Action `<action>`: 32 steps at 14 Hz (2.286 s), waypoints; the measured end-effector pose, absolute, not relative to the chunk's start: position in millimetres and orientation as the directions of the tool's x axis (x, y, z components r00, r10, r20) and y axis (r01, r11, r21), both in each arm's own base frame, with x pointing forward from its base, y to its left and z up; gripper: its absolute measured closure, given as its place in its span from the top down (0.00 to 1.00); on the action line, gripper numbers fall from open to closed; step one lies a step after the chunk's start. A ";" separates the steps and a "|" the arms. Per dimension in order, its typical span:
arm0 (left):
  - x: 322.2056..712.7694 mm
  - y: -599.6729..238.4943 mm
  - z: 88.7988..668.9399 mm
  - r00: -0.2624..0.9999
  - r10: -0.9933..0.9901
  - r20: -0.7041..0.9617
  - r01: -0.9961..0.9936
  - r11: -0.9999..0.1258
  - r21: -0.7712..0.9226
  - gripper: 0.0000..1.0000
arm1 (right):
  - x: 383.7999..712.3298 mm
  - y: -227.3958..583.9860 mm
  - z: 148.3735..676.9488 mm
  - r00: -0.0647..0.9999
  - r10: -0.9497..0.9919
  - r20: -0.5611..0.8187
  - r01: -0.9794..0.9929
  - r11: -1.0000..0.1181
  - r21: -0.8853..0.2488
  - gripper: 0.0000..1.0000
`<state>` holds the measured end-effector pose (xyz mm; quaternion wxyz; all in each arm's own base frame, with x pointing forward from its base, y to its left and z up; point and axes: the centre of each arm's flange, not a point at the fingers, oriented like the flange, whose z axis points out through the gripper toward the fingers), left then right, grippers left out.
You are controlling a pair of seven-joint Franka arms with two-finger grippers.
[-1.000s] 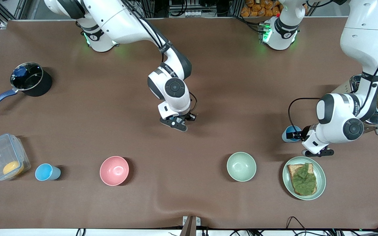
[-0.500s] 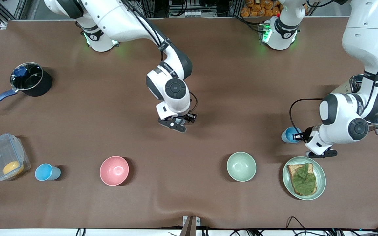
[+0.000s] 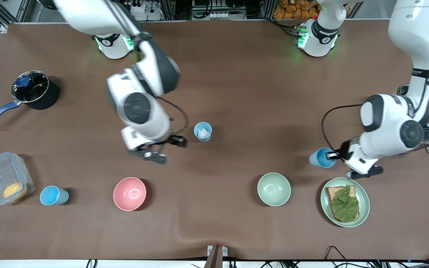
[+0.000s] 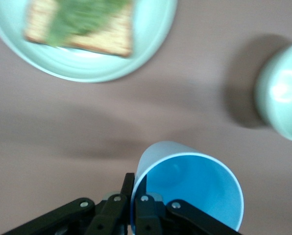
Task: Stack blue cups with both arms
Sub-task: 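Carry the blue cup above the tissue cup while the right gripper withdraws, then lower the blue cup into the tissue cup and open the left gripper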
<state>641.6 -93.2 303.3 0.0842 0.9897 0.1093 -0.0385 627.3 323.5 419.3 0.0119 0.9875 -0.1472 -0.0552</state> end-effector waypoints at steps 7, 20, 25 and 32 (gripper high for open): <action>602.8 -283.7 355.2 0.945 0.302 -0.122 0.323 -0.919 0.226 0.03 | 668.7 122.9 460.5 0.978 -0.128 -0.167 -0.133 -0.991 -0.019 1.00; 495.7 -509.4 325.1 0.959 0.270 -0.089 0.281 -0.948 0.152 0.03 | 589.7 -18.5 497.5 0.999 0.038 -0.034 0.036 -0.998 -0.054 1.00; 494.8 -524.2 297.8 0.965 0.251 -0.072 0.258 -0.958 0.127 0.03 | 570.2 -13.0 522.2 0.998 0.048 -0.046 0.045 -0.997 -0.055 1.00; 487.5 -538.4 300.0 0.978 0.207 -0.008 0.206 -0.969 0.137 0.41 | 576.3 -23.7 575.2 0.999 0.035 0.003 0.035 -0.998 -0.045 1.00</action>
